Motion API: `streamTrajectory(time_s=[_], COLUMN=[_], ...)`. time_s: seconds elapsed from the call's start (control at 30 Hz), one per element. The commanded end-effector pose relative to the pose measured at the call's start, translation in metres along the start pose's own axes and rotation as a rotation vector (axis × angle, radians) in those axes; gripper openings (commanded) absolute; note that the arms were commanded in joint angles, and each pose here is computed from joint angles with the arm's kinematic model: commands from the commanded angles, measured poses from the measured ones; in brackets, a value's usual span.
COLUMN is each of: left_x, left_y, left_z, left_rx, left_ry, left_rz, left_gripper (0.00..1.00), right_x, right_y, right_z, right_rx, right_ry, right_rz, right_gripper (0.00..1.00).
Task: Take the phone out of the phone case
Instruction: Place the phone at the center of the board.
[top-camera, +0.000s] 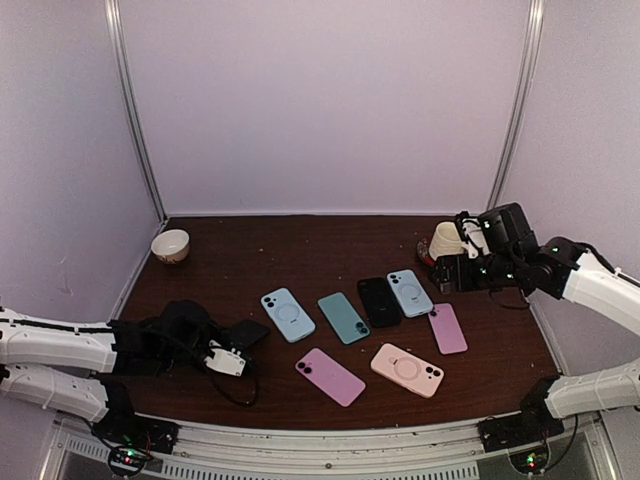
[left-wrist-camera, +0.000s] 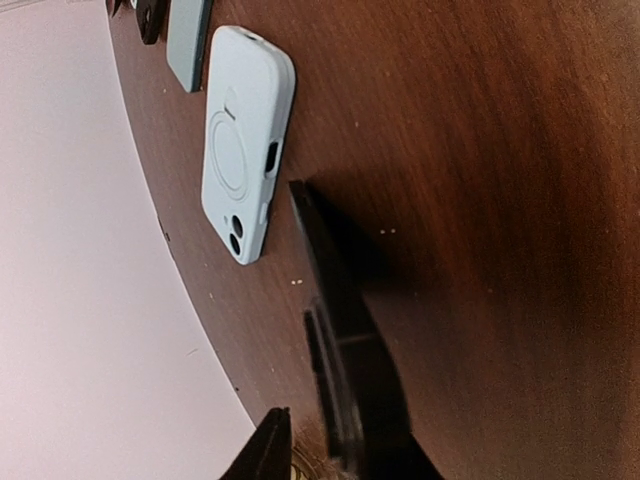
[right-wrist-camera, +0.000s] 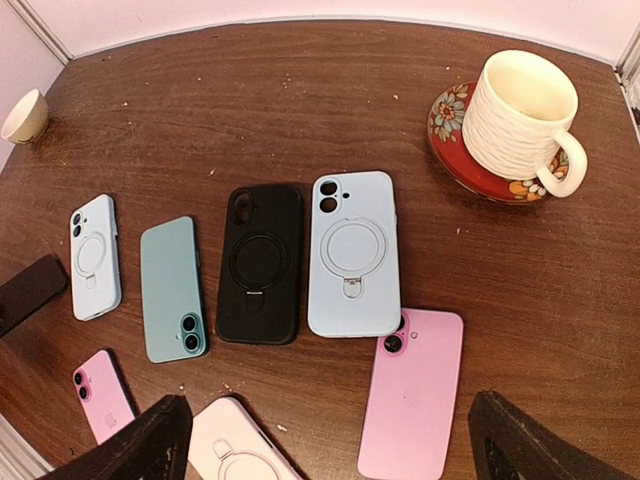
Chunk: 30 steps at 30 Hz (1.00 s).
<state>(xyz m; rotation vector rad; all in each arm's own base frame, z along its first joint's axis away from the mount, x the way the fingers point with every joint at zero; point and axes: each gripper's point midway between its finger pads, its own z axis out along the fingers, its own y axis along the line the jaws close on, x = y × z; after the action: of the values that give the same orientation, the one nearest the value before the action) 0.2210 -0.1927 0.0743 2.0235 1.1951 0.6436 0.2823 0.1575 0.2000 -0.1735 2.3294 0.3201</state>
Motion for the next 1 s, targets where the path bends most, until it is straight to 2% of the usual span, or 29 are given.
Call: streamTrajectory(time_s=[0.0,0.57,0.97], left_x=[-0.007,-0.023,-0.024], left_y=[0.009,-0.019,-0.037], left_z=[-0.002,-0.018,-0.036], left_rx=[-0.020,0.123,0.232], left_ry=[-0.039,-0.171,-0.213], left_rz=[-0.046,-0.065,-0.085], left_gripper=[0.32,0.40,0.44], right_x=[-0.002,-0.002,-0.003], right_y=[0.003,-0.003,-0.009], right_z=[-0.004,-0.017,-0.027], right_rx=[-0.022,-0.014,0.006], right_ry=[-0.028,-0.071,-0.100], right_rz=[0.011,0.000,-0.011], right_gripper=[1.00,1.00,1.00])
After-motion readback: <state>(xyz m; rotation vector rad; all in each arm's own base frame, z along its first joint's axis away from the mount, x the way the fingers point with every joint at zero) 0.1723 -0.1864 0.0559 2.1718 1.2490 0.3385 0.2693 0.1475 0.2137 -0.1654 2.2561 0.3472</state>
